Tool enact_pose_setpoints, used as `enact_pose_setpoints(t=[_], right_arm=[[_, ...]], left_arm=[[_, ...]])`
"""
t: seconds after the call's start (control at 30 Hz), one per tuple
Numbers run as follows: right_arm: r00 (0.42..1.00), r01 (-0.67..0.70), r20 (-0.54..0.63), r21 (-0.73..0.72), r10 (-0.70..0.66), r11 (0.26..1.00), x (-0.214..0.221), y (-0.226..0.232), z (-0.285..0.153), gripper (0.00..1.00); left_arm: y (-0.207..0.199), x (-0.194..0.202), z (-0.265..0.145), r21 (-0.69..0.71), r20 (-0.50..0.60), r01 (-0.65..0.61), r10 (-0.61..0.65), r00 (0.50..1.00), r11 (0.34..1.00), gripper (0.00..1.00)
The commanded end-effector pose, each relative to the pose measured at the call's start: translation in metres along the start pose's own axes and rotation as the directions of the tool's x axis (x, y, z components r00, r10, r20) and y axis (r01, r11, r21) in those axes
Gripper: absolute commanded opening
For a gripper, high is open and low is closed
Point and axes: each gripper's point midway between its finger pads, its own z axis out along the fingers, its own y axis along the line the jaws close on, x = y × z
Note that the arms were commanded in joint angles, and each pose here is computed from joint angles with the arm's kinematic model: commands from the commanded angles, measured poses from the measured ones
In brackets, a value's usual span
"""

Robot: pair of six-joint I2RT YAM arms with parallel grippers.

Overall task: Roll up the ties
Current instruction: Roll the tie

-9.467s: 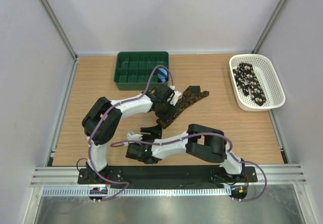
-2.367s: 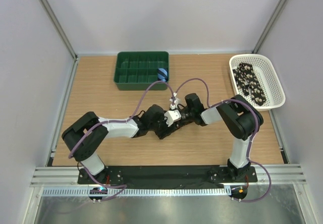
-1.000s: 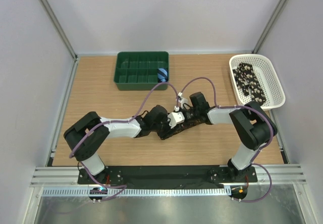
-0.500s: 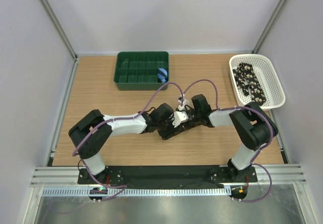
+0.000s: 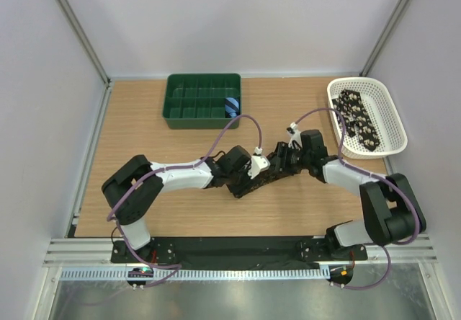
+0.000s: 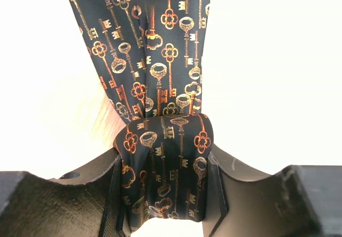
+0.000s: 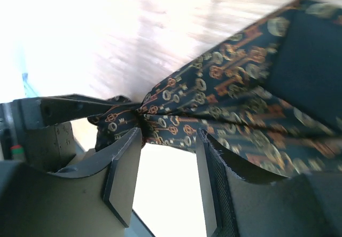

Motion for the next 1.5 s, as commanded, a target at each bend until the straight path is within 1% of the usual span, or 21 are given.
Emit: enact_pose_setpoints(t=[0.0, 0.07, 0.1, 0.13, 0.3, 0.33, 0.4, 0.43, 0.5, 0.63, 0.73, 0.77, 0.8, 0.97, 1.0, 1.03, 1.07, 1.1, 1.37, 1.43, 1.47], right_arm=[[0.998, 0.009, 0.068, 0.13, -0.018, 0.991, -0.007, -0.011, -0.02, 0.51], [0.997, -0.031, 0.079, 0.192, 0.017, 0.981, -0.004, -0.02, -0.029, 0.52], [0.993, -0.058, 0.118, 0.235, 0.031, 0.97, -0.009, -0.025, -0.036, 0.52], [0.992, -0.083, 0.114, 0.268, 0.054, 0.96, -0.005, -0.031, -0.04, 0.52], [0.973, -0.195, 0.18, 0.327, 0.142, 0.925, 0.002, -0.048, -0.05, 0.52], [0.968, -0.215, 0.201, 0.372, 0.148, 0.903, 0.002, -0.058, -0.053, 0.54], [0.966, -0.22, 0.219, 0.409, 0.139, 0.886, -0.001, -0.066, -0.056, 0.59], [0.964, -0.226, 0.227, 0.432, 0.138, 0.873, -0.003, -0.072, -0.058, 0.6], [0.96, -0.234, 0.252, 0.472, 0.124, 0.85, -0.009, -0.082, -0.06, 0.59], [0.949, -0.267, 0.284, 0.486, 0.138, 0.832, -0.027, -0.093, -0.053, 0.57], [0.944, -0.27, 0.304, 0.487, 0.128, 0.831, -0.046, -0.095, -0.047, 0.58], [0.947, -0.27, 0.291, 0.499, 0.134, 0.823, -0.046, -0.1, -0.042, 0.59], [0.947, -0.27, 0.292, 0.512, 0.13, 0.816, -0.05, -0.103, -0.041, 0.62], [0.947, -0.269, 0.299, 0.545, 0.115, 0.794, -0.067, -0.112, -0.033, 0.64], [0.95, -0.265, 0.289, 0.552, 0.117, 0.79, -0.067, -0.114, -0.031, 0.62], [0.946, -0.272, 0.308, 0.583, 0.102, 0.766, -0.072, -0.12, -0.035, 0.61], [0.946, -0.272, 0.309, 0.589, 0.1, 0.761, -0.073, -0.12, -0.035, 0.6], [0.947, -0.271, 0.306, 0.597, 0.097, 0.755, -0.076, -0.121, -0.035, 0.56], [0.97, -0.164, 0.242, 0.715, -0.022, 0.679, -0.08, -0.114, -0.027, 0.56], [0.972, -0.153, 0.233, 0.723, -0.029, 0.674, -0.078, -0.116, -0.024, 0.54], [0.973, -0.149, 0.23, 0.721, -0.032, 0.677, -0.078, -0.114, -0.022, 0.52]], left_arm=[[0.0, 0.039, 0.0, -0.015, -0.138, 0.061, -0.063, 0.988, 0.998, 0.34], [0.001, 0.039, 0.001, -0.025, -0.14, 0.063, -0.066, 0.988, 0.998, 0.34], [0.001, 0.04, 0.001, -0.035, -0.142, 0.088, -0.093, 0.985, 0.995, 0.34], [0.001, 0.041, 0.001, -0.035, -0.145, 0.096, -0.101, 0.984, 0.995, 0.34], [0.007, 0.042, 0.002, -0.1, -0.138, 0.166, -0.179, 0.974, 0.981, 0.34], [0.01, 0.042, 0.0, -0.124, -0.132, 0.188, -0.204, 0.97, 0.974, 0.34], [0.011, 0.04, 0.0, -0.14, -0.123, 0.216, -0.234, 0.965, 0.966, 0.35], [0.017, 0.041, -0.001, -0.185, -0.111, 0.236, -0.259, 0.959, 0.954, 0.35], [0.018, 0.04, -0.002, -0.194, -0.103, 0.249, -0.272, 0.957, 0.949, 0.35], [0.018, 0.04, -0.001, -0.195, -0.099, 0.242, -0.264, 0.959, 0.951, 0.35], [0.018, 0.041, -0.001, -0.196, -0.101, 0.24, -0.263, 0.96, 0.951, 0.35], [0.017, 0.04, -0.001, -0.191, -0.101, 0.235, -0.257, 0.961, 0.953, 0.35], [0.018, 0.041, -0.001, -0.193, -0.102, 0.234, -0.257, 0.961, 0.953, 0.35], [0.016, 0.04, -0.002, -0.189, -0.1, 0.234, -0.256, 0.962, 0.954, 0.35], [0.016, 0.039, -0.002, -0.186, -0.098, 0.232, -0.253, 0.963, 0.955, 0.35], [0.015, 0.039, -0.003, -0.187, -0.099, 0.23, -0.251, 0.963, 0.955, 0.35], [0.016, 0.038, -0.004, -0.188, -0.094, 0.231, -0.252, 0.963, 0.954, 0.35], [0.014, 0.037, -0.004, -0.186, -0.095, 0.229, -0.25, 0.964, 0.955, 0.35], [0.015, 0.039, -0.004, -0.193, -0.104, 0.219, -0.242, 0.965, 0.956, 0.35], [0.014, 0.039, -0.003, -0.19, -0.107, 0.215, -0.238, 0.965, 0.958, 0.35], [0.014, 0.04, -0.003, -0.19, -0.11, 0.213, -0.237, 0.965, 0.958, 0.35]])
